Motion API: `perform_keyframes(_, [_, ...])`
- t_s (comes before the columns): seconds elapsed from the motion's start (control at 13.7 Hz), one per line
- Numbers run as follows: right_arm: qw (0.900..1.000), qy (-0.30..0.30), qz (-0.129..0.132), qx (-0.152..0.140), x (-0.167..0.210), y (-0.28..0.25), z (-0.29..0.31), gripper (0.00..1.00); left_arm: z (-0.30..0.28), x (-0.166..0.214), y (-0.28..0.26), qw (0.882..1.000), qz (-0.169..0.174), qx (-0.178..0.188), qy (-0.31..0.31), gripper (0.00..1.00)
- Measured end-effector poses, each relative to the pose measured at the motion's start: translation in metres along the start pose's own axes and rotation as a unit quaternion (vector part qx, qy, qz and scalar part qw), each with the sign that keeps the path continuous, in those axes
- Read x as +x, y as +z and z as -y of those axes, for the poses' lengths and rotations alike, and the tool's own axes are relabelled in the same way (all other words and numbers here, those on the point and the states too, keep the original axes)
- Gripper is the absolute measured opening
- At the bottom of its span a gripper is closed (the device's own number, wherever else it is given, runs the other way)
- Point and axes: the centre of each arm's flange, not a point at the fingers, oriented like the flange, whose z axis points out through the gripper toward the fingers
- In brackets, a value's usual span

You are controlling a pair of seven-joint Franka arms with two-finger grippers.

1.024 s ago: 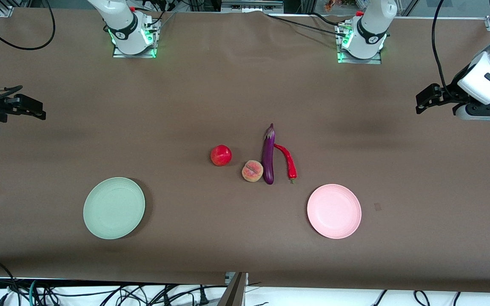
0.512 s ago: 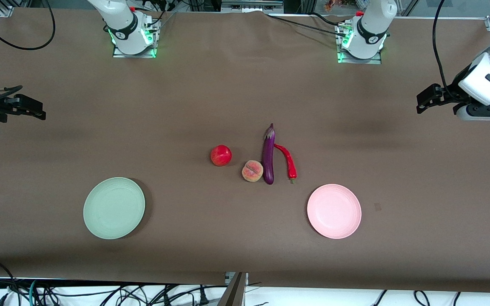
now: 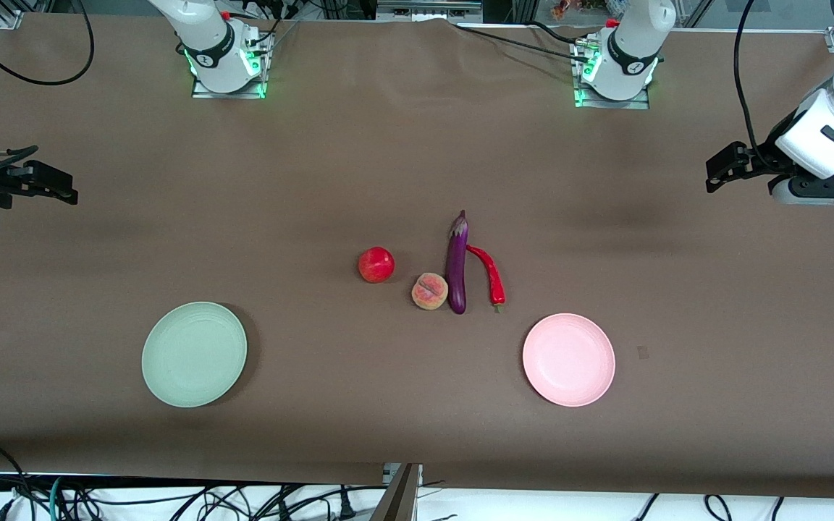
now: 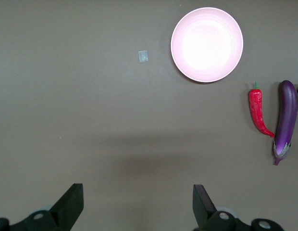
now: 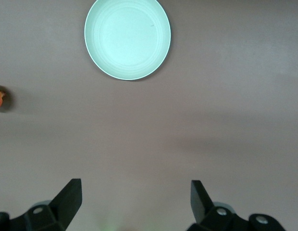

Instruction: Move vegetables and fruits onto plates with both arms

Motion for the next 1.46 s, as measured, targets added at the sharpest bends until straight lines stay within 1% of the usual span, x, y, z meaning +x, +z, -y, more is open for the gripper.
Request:
perform_keyframes(0.51, [1.000, 0.002, 0.000, 0.000, 0.000, 0.000, 0.000, 1.00, -0.001, 0.000, 0.000, 1.000, 0.000, 0.000, 0.001, 1.00])
perform_keyframes(0.73, [1.000, 0.002, -0.007, 0.000, 0.003, -0.001, 0.000, 1.00, -0.001, -0.001, 0.000, 1.000, 0.002, 0.000, 0.001, 1.00])
perform_keyframes(0.95, [1.000, 0.000, 0.004, 0.019, 0.012, 0.015, 0.002, 1.00, -0.002, -0.002, 0.006, 1.000, 0.020, 0.001, 0.002, 1.00])
perform_keyframes(1.17, [0.999, -0.003, 0.020, 0.033, 0.026, 0.039, 0.006, 1.00, -0.029, 0.006, 0.037, 0.998, 0.059, -0.001, 0.025, 1.00])
perform_keyframes(1.32, [0.999, -0.004, 0.023, 0.036, 0.029, 0.044, 0.007, 1.00, -0.058, 0.015, 0.070, 0.995, 0.092, -0.024, 0.032, 1.00])
perform_keyframes(1.39, [0.999, -0.004, 0.023, 0.039, 0.029, 0.044, 0.008, 1.00, -0.069, 0.021, 0.088, 0.994, 0.102, -0.031, 0.024, 1.00])
perform_keyframes(1.46, [0.999, -0.005, 0.024, 0.044, 0.030, 0.046, 0.009, 1.00, -0.078, 0.029, 0.103, 0.994, 0.103, -0.034, 0.013, 1.00])
